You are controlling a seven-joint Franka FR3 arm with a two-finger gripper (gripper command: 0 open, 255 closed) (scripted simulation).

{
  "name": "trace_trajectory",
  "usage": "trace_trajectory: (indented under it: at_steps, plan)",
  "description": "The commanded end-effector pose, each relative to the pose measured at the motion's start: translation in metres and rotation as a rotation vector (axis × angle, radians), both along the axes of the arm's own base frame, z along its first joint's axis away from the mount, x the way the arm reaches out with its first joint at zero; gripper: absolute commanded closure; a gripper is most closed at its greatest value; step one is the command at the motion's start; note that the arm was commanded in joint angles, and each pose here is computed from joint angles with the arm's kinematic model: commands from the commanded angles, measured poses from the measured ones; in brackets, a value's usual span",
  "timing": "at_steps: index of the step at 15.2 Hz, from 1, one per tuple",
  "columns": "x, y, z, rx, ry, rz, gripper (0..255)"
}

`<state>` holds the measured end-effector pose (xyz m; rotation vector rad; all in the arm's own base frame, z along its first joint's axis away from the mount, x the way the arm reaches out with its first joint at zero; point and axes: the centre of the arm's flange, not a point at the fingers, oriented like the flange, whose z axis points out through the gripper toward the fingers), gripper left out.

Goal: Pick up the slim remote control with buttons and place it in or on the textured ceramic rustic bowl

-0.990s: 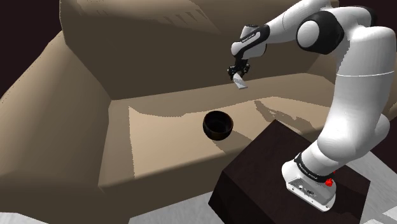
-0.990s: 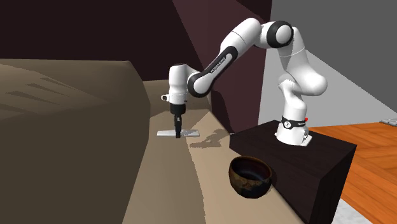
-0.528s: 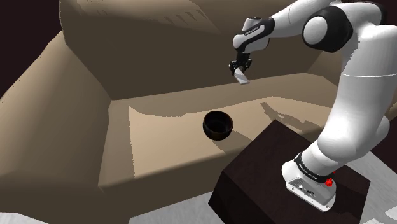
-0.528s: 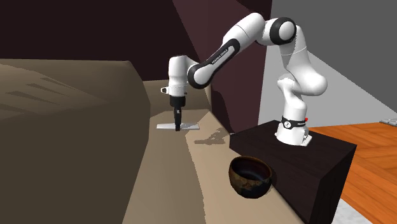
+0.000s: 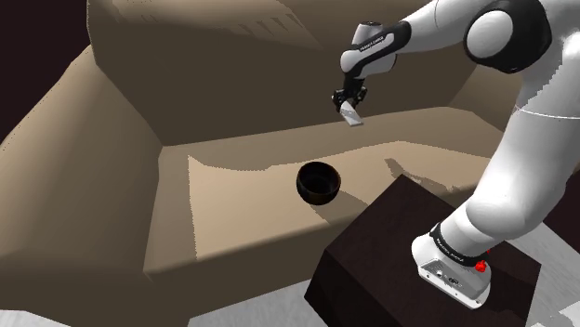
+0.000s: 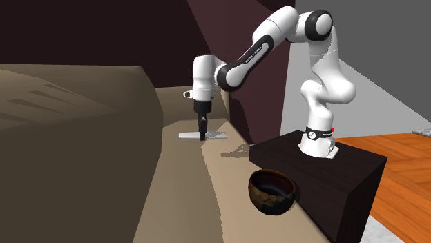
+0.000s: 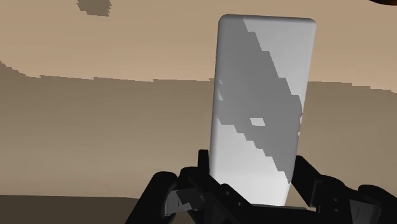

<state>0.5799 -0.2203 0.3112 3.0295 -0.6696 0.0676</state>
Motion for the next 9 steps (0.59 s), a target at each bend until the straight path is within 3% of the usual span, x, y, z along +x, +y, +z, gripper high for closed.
trace_trajectory:
  at_steps: [1, 9]
  plan:
    - [-0.011, 0.023, 0.001, 0.000, -0.001, -0.001, 255]
    - [-0.055, 0.119, 0.002, 0.000, -0.001, -0.001, 255]
